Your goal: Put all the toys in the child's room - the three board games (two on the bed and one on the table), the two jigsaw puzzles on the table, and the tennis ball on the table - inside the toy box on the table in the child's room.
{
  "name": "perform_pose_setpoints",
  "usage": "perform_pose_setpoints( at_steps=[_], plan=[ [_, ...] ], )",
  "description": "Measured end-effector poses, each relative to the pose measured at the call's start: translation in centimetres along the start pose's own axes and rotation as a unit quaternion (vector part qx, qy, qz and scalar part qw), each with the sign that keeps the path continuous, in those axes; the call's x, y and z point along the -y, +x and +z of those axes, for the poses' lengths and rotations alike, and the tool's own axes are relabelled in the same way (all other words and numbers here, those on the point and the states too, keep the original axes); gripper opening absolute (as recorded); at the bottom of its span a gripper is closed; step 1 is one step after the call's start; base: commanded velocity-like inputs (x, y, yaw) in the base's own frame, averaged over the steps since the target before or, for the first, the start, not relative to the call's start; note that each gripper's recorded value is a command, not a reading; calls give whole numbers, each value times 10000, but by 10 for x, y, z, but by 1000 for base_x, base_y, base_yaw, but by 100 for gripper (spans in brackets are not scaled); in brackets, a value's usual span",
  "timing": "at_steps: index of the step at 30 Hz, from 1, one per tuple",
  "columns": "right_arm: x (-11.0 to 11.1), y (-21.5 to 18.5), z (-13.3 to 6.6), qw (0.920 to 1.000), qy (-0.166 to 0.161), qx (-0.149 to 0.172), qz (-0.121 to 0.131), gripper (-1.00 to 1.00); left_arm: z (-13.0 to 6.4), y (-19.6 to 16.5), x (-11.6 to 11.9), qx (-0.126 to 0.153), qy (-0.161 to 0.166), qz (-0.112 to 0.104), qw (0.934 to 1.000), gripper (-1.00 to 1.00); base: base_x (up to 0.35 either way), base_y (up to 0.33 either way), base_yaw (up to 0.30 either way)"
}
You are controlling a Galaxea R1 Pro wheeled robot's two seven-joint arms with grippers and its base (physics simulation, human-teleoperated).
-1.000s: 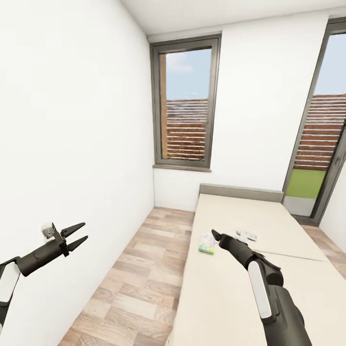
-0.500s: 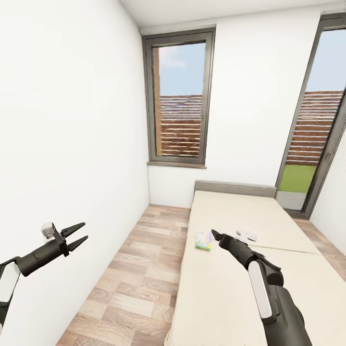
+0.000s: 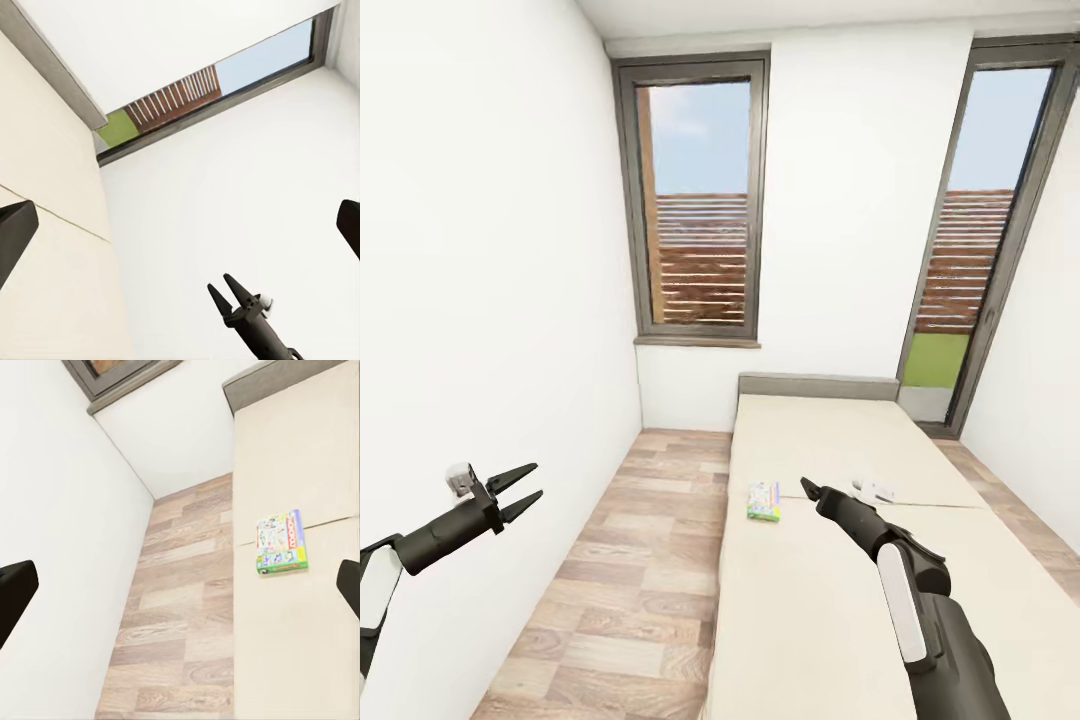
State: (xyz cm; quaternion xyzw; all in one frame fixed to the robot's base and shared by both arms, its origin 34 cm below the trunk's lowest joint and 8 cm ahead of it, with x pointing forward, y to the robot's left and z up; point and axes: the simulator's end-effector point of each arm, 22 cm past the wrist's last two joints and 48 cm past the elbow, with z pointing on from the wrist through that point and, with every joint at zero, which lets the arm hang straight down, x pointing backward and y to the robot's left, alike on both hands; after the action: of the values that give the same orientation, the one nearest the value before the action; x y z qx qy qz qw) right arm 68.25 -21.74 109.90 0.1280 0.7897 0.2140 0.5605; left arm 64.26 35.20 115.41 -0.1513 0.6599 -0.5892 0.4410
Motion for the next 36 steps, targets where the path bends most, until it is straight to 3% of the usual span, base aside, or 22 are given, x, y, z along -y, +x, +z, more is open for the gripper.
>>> perform_pose_setpoints(
  at_steps=[36],
  plan=[
    [0,0,0,10000,0,-7,3,100,0,0,0,1,-1,1,10000,100,-12,29,-280]
  ],
)
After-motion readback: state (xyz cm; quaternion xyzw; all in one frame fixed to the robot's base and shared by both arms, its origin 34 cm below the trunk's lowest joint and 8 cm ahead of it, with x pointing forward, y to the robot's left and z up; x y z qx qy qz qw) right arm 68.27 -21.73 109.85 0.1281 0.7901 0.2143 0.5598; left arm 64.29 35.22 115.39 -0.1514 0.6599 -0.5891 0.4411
